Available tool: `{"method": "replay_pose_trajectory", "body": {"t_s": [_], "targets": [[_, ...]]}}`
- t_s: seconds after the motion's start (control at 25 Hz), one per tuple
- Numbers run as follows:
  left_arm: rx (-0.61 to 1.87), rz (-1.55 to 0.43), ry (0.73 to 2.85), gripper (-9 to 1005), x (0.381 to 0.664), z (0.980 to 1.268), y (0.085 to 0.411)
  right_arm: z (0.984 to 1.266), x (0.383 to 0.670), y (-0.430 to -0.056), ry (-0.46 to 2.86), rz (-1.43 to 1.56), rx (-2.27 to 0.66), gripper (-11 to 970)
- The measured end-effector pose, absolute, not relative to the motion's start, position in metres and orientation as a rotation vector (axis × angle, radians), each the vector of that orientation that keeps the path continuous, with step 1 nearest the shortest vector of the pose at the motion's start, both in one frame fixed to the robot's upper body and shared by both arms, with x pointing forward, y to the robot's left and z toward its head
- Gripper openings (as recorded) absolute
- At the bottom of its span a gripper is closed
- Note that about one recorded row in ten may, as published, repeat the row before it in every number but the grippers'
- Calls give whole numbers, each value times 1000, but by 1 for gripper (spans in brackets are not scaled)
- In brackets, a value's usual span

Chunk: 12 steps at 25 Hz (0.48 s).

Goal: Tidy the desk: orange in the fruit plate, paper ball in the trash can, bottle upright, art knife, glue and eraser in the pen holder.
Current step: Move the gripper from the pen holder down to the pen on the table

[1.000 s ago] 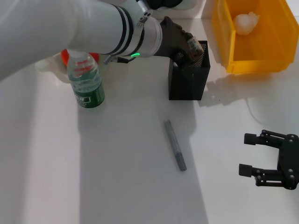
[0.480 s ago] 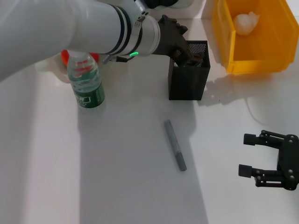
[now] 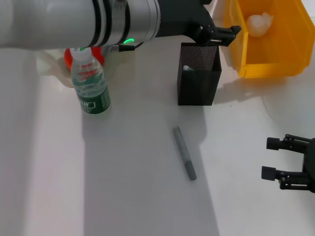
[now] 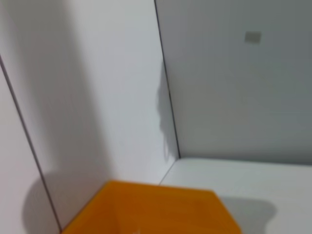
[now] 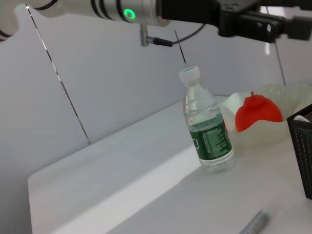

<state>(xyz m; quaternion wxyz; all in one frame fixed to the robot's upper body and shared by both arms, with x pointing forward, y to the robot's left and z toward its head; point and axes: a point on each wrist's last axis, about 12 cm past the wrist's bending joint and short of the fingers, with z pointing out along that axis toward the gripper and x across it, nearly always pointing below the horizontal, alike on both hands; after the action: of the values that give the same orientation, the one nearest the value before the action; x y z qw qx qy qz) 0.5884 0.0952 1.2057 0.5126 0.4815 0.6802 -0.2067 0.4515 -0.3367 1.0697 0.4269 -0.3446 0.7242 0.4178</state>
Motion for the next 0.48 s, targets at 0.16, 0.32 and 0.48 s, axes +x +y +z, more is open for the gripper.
{"method": "replay_pose_trajectory", "body": {"t_s": [0.16,0.32,0.48], "targets": [[1128,-626,1489,866,574,1206,117,1075,454,-343,1850,1034,-836,833],[1100,-763,1397,866,558,1183,155,1087,461,-351,1945,1014,-805,833],[1077,-876,1357,865,547,1162,177,1095,467,-355,2003,985,-799,834]]}}
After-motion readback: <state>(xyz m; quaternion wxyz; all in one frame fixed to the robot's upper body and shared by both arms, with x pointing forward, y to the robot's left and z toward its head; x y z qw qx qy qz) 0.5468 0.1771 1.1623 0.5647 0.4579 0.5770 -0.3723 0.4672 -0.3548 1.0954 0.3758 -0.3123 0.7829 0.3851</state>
